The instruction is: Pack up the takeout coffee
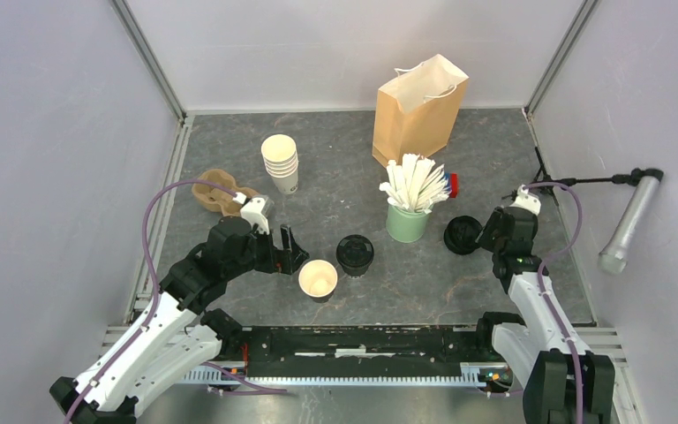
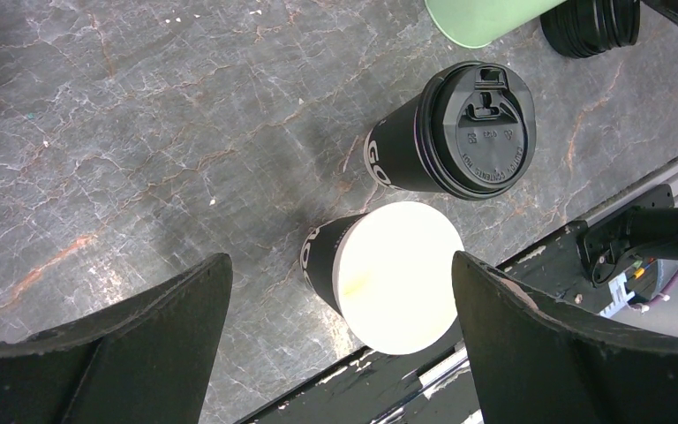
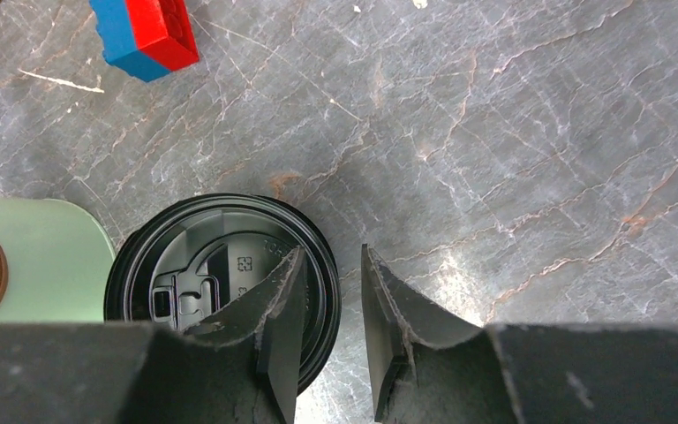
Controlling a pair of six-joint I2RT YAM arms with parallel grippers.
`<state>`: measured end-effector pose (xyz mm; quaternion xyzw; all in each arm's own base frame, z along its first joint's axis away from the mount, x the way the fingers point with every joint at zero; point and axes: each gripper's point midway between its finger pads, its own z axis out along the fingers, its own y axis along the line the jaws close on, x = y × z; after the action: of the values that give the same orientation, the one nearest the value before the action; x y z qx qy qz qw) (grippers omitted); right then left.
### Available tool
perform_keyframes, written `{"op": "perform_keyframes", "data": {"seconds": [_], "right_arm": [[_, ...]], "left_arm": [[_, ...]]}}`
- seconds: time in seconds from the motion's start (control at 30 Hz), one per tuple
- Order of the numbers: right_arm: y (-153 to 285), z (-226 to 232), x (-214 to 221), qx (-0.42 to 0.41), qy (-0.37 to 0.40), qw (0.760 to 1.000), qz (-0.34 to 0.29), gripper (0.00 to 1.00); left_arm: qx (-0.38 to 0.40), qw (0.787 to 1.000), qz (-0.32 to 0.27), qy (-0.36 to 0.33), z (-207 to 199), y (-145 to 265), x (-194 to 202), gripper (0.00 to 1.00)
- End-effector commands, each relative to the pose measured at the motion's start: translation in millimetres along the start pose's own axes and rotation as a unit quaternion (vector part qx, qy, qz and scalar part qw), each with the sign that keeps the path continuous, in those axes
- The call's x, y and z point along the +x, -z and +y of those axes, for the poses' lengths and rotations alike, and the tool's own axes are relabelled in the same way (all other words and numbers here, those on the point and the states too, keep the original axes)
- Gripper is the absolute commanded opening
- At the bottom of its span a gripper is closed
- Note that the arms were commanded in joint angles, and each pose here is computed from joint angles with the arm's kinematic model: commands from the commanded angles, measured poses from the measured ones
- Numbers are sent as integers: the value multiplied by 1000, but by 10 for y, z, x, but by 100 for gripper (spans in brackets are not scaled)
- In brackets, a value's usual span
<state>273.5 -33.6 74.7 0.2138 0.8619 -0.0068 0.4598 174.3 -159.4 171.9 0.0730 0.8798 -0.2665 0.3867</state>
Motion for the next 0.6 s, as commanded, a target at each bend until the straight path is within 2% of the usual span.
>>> {"op": "perform_keyframes", "data": {"seconds": [0.0, 0.23, 0.57], "right_arm": [[-44, 44, 23, -16, -9, 1000, 0, 34], [-60, 47, 34, -19, -9, 1000, 1, 29], [-57, 38, -1, -16, -9, 1000, -5, 16]], "left_arm": [[15, 1000, -12, -22, -54, -10, -66, 100], [14, 1000, -12, -22, -48, -12, -65, 100], [13, 1000, -12, -22, -49, -15, -65, 100]]}}
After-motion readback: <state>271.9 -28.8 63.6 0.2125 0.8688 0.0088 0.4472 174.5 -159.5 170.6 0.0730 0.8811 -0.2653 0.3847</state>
